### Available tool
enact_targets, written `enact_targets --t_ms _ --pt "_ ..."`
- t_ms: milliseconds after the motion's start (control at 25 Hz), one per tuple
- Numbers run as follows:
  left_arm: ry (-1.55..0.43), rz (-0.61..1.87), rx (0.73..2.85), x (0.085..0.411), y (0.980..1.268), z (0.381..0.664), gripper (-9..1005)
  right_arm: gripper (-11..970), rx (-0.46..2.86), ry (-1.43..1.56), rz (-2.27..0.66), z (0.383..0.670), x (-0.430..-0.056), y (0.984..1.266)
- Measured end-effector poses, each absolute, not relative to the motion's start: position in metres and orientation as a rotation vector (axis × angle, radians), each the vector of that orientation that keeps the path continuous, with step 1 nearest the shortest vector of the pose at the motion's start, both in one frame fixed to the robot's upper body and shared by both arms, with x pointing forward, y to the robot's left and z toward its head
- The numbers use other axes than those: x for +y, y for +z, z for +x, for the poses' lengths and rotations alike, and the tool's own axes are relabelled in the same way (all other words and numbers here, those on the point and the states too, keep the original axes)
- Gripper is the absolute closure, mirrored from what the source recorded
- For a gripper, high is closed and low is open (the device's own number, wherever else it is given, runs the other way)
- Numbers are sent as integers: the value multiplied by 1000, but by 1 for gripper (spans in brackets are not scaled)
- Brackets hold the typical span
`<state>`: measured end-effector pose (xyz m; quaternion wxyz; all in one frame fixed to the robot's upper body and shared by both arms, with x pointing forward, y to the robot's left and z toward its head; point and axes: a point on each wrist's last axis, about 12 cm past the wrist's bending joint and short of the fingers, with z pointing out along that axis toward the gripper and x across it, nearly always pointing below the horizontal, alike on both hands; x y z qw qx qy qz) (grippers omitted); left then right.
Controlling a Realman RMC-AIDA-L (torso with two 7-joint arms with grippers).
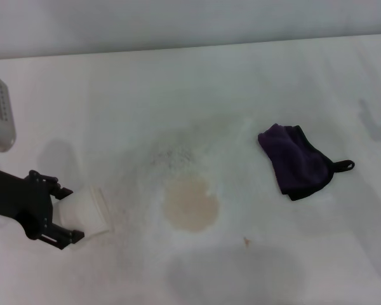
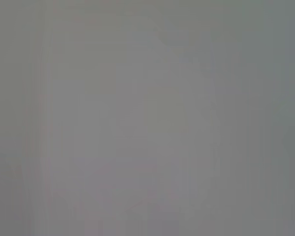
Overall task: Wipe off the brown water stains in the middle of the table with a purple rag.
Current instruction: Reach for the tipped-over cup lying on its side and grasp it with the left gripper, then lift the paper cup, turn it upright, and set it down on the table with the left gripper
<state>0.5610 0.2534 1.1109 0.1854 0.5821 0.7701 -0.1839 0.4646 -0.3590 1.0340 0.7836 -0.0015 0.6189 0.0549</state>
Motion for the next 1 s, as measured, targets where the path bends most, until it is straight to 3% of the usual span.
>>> enact_targets --t_ms 600,1000 --pt "-523 1638 2130 248 1094 563 109 144 1346 110 -5 464 -361 1033" --pt "-581 1579 2041 244 1099 562 223 144 1344 114 -14 462 -361 1033"
